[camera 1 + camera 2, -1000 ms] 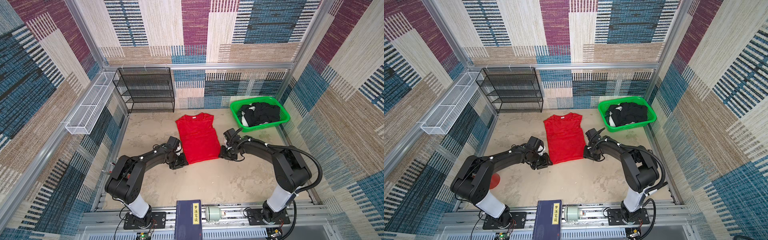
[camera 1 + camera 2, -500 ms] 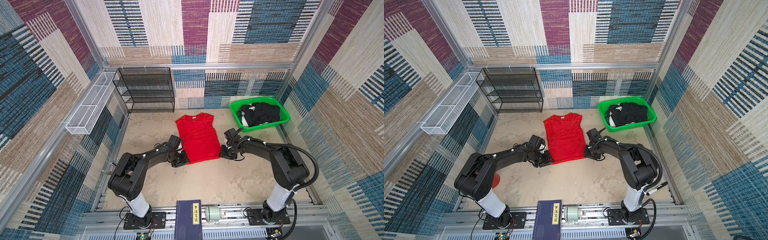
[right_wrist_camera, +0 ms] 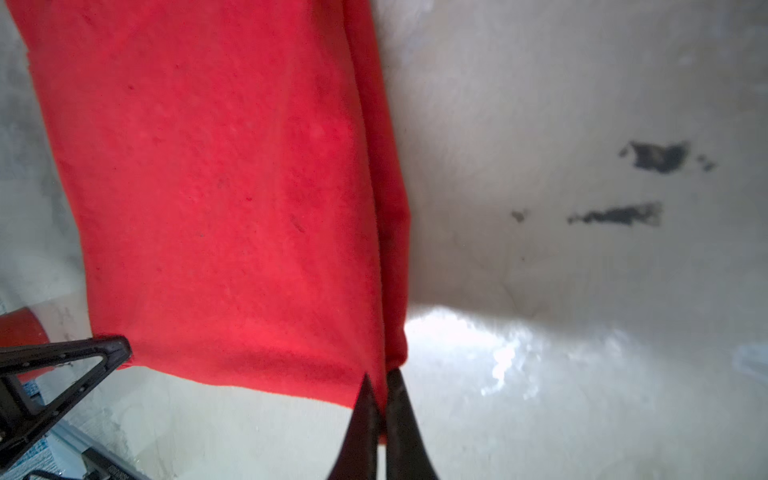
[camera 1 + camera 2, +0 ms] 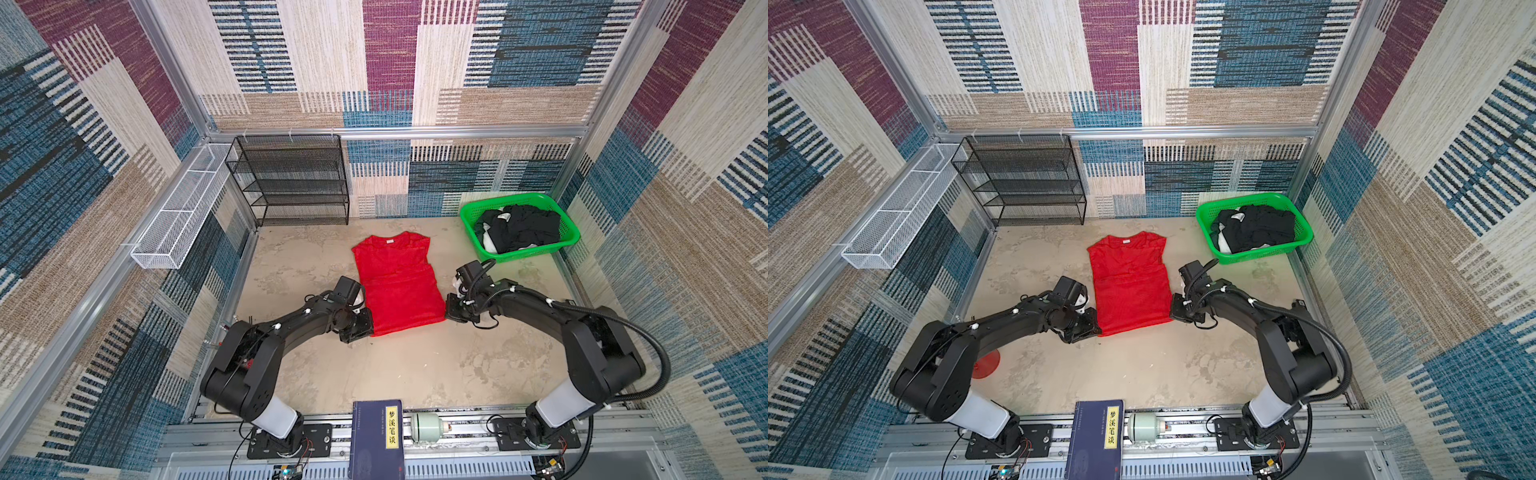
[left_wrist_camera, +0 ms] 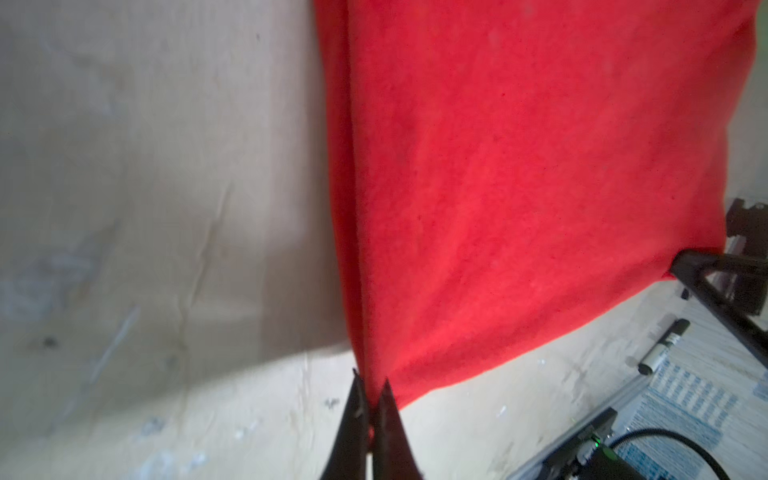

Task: Fold and stack the t-shirts

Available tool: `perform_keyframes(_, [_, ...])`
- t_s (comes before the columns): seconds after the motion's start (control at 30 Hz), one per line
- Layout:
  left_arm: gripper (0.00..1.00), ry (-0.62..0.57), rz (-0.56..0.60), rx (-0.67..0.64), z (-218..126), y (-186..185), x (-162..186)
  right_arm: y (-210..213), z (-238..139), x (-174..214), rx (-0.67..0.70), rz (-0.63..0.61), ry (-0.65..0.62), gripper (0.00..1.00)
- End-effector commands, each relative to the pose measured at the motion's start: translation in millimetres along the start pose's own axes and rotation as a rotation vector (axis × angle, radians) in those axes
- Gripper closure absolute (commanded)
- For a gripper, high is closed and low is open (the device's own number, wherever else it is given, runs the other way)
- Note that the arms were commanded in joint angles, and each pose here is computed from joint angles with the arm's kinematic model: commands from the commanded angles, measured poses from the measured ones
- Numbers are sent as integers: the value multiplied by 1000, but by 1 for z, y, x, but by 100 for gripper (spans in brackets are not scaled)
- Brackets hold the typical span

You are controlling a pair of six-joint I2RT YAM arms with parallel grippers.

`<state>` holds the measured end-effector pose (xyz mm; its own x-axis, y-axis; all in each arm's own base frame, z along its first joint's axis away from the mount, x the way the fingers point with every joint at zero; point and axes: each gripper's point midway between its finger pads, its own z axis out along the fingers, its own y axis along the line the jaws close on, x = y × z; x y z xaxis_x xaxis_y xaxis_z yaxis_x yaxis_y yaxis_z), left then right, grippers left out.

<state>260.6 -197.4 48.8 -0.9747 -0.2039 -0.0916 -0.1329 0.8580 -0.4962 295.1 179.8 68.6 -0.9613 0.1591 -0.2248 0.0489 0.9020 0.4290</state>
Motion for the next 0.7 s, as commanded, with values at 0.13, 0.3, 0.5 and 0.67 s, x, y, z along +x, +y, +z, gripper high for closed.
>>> perform_keyframes(0.13, [100,67,-1,-37,-50,9,64,17,-51,58,-149,8,77,100])
perform_keyframes(0.3, [100,-18,35,10,-98,-8,66,45,-95,42,-208,-23,9,100])
perform_keyframes(0.5, [100,-101,49,-1,-117,-24,39,71,-106,-5,-189,-41,-54,100])
perform_keyframes(0.67, [100,-160,-16,12,-114,-39,-8,72,-90,-33,-150,-19,-90,100])
